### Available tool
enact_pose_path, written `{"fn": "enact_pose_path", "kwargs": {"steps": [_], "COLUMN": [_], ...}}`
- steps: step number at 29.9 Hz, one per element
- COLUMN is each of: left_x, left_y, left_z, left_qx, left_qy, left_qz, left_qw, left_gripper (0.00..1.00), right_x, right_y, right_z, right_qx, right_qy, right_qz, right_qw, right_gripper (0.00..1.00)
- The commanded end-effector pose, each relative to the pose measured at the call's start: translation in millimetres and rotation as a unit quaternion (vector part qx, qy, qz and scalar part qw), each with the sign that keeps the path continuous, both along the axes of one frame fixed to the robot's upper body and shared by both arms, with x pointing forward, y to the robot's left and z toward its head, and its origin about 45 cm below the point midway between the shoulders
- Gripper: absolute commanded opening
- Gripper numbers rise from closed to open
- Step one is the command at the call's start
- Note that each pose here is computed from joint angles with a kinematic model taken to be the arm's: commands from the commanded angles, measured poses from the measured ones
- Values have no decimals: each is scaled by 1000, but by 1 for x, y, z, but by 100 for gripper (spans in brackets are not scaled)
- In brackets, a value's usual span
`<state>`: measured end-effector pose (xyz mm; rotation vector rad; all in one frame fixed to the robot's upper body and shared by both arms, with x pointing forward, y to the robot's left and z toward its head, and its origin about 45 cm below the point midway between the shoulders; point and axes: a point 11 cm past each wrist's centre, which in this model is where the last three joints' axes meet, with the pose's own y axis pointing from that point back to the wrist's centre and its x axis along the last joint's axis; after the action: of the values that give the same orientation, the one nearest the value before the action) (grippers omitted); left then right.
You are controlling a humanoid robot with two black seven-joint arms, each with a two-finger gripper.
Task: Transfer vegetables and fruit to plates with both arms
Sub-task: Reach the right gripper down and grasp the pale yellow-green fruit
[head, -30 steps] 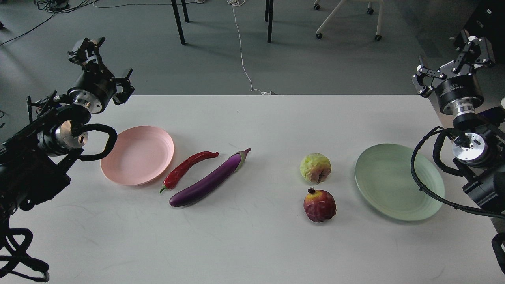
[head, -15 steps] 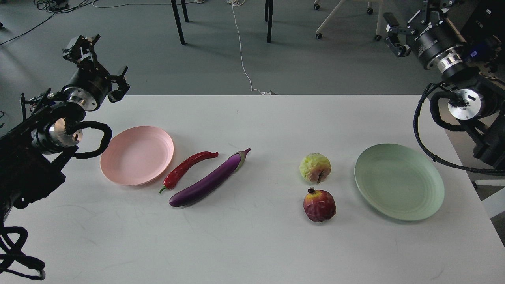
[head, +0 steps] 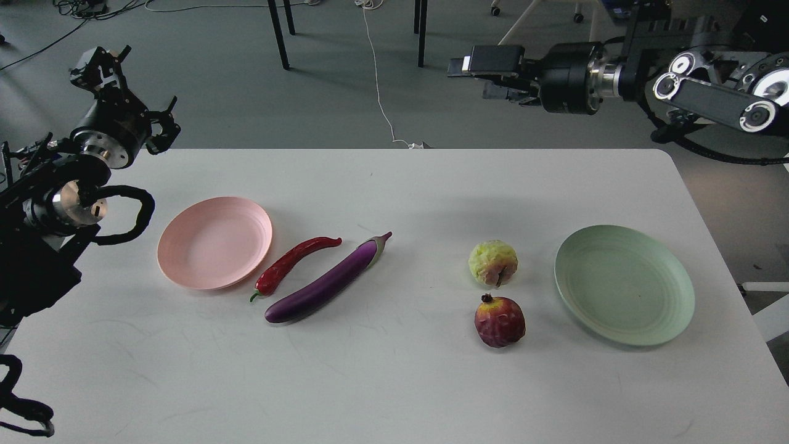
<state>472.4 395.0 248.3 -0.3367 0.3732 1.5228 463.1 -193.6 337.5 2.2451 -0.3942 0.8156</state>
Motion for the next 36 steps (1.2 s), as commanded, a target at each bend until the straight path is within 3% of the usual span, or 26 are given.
{"fn": "enact_pose_path", "kwargs": {"steps": [1, 4, 12, 26, 30, 36], "left_x": [1, 2, 2, -1, -4, -4], "left_y": [3, 3, -2, 0, 7, 9], "left_z": [5, 11, 15, 11, 9, 12], "left_qx": [-7, -18, -27, -28, -24, -23], "left_qy": [-8, -20, -32, -32, -29, -33], "left_qz": [4, -1, -22, -21, -16, -21], "left_qw": [1000, 1000, 999, 999, 999, 999], "left_gripper": [98, 98, 98, 98, 98, 98], "right_x": [-9, -16, -40, -57, -57, -56], "right_y": [-3, -5, -5, -6, -1, -2], "right_z": [-33, -57, -125, -165, -170, -171], "right_qx": [-144, -224, -318, -302, -293, -303], "right_qy": [-28, -40, 8, 33, 36, 35], "right_qz": [64, 112, 156, 153, 145, 143], "right_qw": [987, 967, 935, 941, 944, 942], "right_gripper": [98, 98, 96, 92, 84, 58]}}
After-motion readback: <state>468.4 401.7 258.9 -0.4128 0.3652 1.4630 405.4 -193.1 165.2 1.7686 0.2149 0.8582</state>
